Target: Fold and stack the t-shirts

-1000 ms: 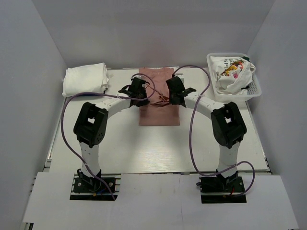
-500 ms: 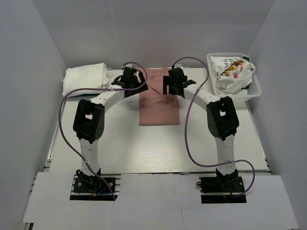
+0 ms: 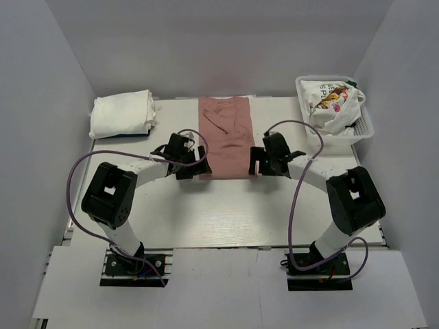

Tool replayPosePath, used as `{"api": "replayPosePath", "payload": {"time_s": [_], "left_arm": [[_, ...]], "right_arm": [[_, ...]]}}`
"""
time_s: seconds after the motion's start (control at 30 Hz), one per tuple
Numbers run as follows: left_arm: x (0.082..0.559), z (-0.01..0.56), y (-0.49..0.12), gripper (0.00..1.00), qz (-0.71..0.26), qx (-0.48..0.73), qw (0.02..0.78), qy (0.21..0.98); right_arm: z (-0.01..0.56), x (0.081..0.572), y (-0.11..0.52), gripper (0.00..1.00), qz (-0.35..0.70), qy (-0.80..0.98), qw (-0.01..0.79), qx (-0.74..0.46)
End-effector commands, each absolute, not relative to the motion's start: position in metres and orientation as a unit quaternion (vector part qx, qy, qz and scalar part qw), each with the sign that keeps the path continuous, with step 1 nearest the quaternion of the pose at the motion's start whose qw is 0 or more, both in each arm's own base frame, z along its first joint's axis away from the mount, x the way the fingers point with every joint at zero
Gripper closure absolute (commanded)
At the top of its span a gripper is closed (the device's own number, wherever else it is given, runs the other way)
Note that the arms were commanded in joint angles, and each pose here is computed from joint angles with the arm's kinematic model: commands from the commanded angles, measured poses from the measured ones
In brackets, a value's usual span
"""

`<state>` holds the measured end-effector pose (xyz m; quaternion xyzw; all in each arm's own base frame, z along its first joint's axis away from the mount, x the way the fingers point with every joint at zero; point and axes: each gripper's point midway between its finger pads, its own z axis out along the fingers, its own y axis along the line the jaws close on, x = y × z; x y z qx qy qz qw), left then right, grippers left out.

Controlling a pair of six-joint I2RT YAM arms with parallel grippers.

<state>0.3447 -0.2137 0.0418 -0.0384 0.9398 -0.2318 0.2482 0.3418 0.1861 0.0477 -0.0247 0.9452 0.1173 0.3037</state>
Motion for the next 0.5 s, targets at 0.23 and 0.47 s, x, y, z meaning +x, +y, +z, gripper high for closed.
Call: {"api": "replayPosePath", "payload": {"time_s": [0.23, 0.47], "left_arm": [[0.341, 0.03, -0.223, 0.3, -0.258, -0.029, 0.241, 0.935], [0.338, 0.025, -0.221, 0.65, -0.257, -0.029, 0.239, 0.936]], "right_arm": [[0.031, 0.334, 0.208, 0.26, 0.197, 0.939, 0.28, -0.024], [0.024, 0.329, 0.213, 0.64, 0.214, 0.94, 0.265, -0.031]]}}
